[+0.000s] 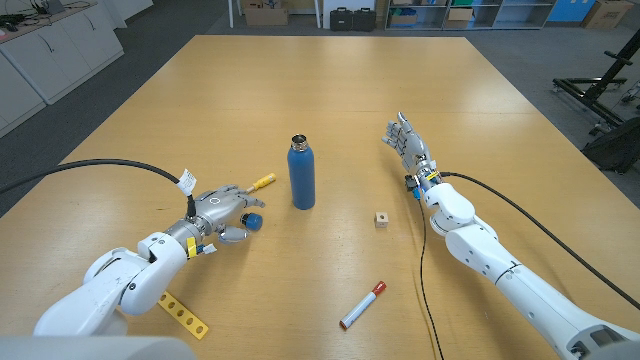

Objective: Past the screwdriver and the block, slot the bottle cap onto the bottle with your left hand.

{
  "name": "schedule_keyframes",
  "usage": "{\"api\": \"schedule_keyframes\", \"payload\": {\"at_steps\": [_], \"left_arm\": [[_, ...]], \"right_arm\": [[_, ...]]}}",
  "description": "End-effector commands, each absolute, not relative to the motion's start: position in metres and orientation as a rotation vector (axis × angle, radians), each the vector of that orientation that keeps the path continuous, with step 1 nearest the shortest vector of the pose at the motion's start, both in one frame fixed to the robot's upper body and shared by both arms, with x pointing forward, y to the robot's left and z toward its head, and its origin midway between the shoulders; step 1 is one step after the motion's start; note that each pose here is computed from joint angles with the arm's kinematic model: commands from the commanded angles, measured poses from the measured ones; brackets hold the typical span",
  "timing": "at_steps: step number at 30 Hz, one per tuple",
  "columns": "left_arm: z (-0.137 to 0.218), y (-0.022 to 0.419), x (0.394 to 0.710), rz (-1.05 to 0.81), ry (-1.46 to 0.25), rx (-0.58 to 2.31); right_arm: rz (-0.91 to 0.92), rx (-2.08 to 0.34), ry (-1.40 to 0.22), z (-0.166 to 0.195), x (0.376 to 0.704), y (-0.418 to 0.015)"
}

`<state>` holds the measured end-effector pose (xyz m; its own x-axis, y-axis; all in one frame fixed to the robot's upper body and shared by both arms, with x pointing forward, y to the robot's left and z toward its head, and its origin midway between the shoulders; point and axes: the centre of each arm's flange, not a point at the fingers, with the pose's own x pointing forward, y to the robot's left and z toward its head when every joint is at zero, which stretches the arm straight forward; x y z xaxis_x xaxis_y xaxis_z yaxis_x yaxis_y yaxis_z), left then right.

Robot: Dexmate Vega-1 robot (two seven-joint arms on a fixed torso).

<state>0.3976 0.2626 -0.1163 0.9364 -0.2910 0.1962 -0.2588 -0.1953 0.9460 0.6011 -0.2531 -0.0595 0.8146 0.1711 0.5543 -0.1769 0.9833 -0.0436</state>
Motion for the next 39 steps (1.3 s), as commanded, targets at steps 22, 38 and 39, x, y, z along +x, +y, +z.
{"api": "schedule_keyframes", "payload": {"at_steps": [22,38,39], "left_arm": [[-0.127,0.263,0.417,-0.024,-0.406,1.786],[-0.132,0.264,0.423,-0.042,-0.402,1.78],[-0.132,0.264,0.423,-0.041,-0.403,1.779]], "right_arm": [[0.175,0.016,-0.586,-0.062,0.6,-0.254],[0.172,0.019,-0.582,-0.062,0.6,-0.252],[0.171,0.02,-0.581,-0.062,0.6,-0.252]]}}
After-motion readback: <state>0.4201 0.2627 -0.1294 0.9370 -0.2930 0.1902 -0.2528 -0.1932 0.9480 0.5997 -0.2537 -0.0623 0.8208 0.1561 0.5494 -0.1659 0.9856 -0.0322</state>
